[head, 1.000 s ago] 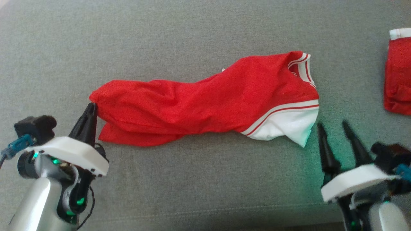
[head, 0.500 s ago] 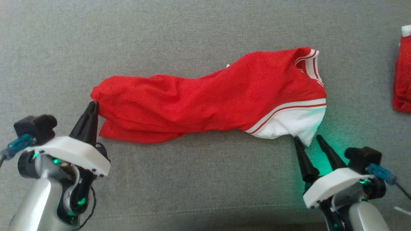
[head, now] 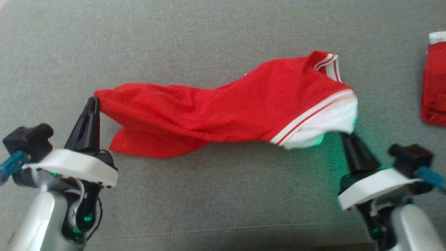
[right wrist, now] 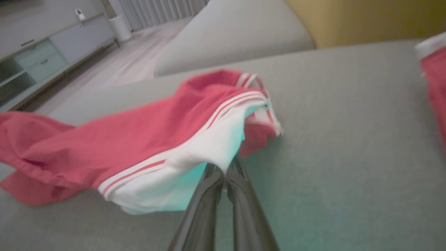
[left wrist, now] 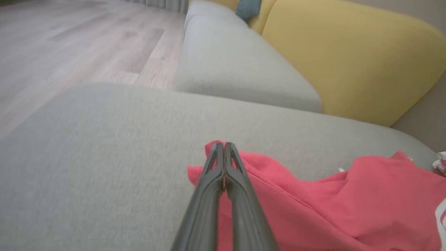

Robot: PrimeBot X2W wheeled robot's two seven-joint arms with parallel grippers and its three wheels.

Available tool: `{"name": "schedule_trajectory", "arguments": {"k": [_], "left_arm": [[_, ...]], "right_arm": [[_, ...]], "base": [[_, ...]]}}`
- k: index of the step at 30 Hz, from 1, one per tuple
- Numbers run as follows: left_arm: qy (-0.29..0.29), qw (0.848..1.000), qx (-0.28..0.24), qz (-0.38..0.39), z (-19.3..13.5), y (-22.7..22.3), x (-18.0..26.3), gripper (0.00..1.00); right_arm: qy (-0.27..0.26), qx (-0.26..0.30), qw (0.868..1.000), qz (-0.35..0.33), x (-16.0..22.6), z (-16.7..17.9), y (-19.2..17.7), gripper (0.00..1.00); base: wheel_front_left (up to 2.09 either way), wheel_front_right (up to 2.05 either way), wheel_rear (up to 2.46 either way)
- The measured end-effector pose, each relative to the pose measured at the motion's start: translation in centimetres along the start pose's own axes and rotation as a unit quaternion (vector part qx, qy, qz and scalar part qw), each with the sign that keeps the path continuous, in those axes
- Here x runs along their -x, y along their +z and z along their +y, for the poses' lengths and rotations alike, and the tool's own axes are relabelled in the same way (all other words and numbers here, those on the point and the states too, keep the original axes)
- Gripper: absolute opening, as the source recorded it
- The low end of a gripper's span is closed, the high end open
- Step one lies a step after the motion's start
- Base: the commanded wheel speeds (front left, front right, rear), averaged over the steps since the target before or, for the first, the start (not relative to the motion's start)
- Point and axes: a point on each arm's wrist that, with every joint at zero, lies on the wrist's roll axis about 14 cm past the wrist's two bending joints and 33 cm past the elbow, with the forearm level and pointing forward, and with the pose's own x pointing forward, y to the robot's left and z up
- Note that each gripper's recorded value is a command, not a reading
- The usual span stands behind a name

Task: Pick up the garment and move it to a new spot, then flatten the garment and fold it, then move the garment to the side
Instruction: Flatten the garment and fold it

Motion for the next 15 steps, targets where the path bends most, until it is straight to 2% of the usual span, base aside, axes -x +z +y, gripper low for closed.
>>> {"name": "schedule_trajectory", "arguments": {"k": [4, 8, 11, 15], "left_arm": [[-0.029, 0.997, -0.019, -0.072, -2.0, 4.1, 0.2, 0.00], [-0.059, 0.985, -0.046, -0.153, -4.1, 9.3, 0.8, 0.00], [-0.084, 0.970, -0.060, -0.220, -6.1, 13.5, 1.8, 0.00], [-0.117, 0.941, -0.076, -0.307, -8.9, 18.9, 3.6, 0.00]], "right_arm": [[-0.011, 0.020, 0.996, -0.080, 1.2, -1.1, 5.4, 0.00], [-0.021, 0.049, 0.988, -0.149, 2.9, -1.7, 11.0, 0.00], [-0.021, 0.074, 0.976, -0.203, 4.4, -1.6, 15.5, 0.00], [-0.023, 0.111, 0.955, -0.275, 6.8, -1.1, 21.4, 0.00]], "base": [[0.00, 0.00, 0.00], [0.00, 0.00, 0.00], [0.00, 0.00, 0.00], [0.00, 0.00, 0.00]]}}
